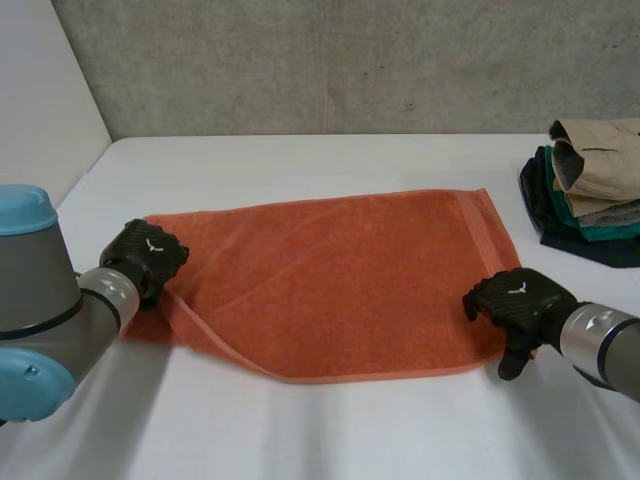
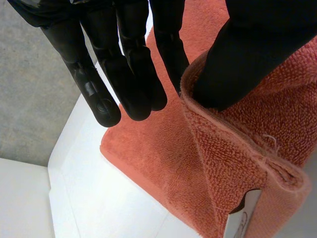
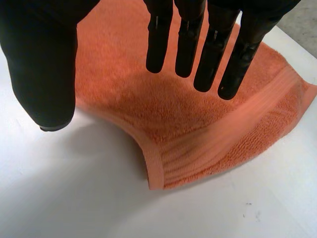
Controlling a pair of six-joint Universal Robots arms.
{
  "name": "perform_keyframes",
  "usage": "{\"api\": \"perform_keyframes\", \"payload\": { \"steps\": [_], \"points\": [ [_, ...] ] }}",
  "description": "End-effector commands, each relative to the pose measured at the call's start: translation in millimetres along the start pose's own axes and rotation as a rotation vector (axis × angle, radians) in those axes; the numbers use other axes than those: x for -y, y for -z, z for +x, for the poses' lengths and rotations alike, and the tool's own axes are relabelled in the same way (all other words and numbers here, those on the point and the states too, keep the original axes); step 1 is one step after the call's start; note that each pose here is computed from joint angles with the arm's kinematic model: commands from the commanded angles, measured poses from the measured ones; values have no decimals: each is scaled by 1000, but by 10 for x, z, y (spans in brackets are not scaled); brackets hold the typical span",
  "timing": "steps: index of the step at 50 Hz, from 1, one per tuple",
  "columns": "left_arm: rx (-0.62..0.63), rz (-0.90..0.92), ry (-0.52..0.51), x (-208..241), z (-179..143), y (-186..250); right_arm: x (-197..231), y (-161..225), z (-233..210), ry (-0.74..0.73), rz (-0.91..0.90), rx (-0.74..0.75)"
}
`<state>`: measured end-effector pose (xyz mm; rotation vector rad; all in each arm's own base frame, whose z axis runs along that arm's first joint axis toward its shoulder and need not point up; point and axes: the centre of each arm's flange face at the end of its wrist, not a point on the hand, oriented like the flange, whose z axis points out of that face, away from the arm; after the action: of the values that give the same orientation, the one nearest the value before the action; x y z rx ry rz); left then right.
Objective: Fold the laundry.
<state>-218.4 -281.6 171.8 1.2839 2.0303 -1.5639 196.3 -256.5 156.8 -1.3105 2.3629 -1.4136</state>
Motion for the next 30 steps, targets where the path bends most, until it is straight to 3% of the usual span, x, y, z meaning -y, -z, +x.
{"api": "perform_keyframes", "payload": {
  "steps": [1,11,18,22,24,28,30],
  "points": [
    [16,1,15,1,-58,-22,-218,-223,38,157,-42,-86],
    [40,-22,28,-66,-150,-42,-258,-359,159,215,-30,-178],
    [36,-28,30,-56,-152,53,-255,-338,332,174,-35,-239],
    [1,-61,21,-90,-95,297,-66,-2,490,159,-54,-269],
    [-43,-106,22,-143,-40,482,-38,286,543,94,-156,-206],
    [-130,-183,12,-227,47,733,-98,495,557,61,-302,-79],
    [-193,-216,-18,-264,133,863,-72,516,600,75,-286,-72]
  ]
}}
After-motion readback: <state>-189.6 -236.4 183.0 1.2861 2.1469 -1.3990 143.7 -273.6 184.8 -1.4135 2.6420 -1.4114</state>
